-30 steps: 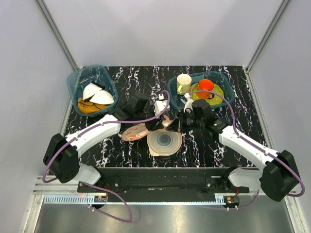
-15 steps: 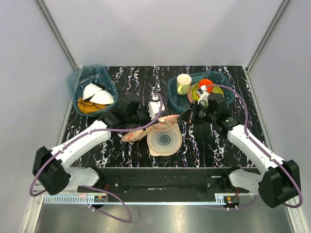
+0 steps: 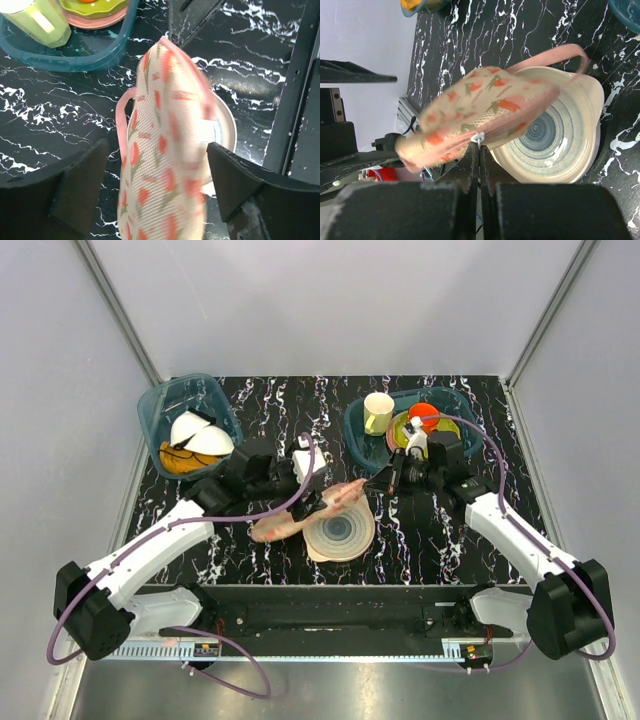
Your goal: Unzip the laundry bag and remove the bra
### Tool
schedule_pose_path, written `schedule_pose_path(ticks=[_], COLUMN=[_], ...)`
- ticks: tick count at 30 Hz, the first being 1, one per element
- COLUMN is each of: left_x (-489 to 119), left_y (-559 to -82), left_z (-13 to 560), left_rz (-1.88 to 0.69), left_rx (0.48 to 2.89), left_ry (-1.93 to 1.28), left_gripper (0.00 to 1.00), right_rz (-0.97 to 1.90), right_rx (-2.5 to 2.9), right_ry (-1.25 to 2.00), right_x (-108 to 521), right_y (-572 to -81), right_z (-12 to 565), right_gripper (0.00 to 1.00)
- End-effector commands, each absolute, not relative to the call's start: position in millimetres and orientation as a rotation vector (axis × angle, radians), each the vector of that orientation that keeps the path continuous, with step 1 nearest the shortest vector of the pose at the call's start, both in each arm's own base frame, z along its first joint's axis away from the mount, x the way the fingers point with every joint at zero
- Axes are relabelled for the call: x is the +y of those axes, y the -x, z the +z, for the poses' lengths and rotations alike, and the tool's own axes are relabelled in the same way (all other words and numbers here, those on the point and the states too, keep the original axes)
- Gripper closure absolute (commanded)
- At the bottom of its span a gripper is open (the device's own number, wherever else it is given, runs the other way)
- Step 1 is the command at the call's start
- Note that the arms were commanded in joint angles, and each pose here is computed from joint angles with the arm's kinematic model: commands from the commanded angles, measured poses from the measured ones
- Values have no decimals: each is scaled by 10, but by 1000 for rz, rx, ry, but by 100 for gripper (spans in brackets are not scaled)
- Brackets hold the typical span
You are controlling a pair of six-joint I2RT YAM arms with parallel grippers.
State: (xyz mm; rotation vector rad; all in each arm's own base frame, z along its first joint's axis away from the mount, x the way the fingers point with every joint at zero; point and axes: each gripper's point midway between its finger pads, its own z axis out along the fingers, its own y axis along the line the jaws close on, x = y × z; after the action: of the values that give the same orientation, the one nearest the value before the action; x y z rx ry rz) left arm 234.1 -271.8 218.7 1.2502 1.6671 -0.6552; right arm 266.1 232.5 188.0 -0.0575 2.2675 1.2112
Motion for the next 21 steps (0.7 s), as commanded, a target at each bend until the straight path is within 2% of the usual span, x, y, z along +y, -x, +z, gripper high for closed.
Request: schedule_pose_path(ticks=[1, 7, 11, 21], left_x=[-2892, -3187, -3375, -3661], left_y=[-2376, -2323, -2432, -2519], left_z=[2787, 3036, 3059, 2723], left_rz=[-742, -778, -779, -613], left_rx=[1533, 1509, 1604, 1725], left_ry=[-1174, -1165, -1065, -971], left_gripper=[12, 10, 13, 13], right_rz=[1223, 1217, 1204, 1198], right_rx=[2140, 2139, 2144, 2152], right_ry=[113, 110, 100, 105], right_x=[2311, 2283, 2263, 2261], right_y=[-2712, -2670, -2665, -2658], right_z=[2389, 2525, 2543, 2570], right_gripper=[100, 100, 100, 100])
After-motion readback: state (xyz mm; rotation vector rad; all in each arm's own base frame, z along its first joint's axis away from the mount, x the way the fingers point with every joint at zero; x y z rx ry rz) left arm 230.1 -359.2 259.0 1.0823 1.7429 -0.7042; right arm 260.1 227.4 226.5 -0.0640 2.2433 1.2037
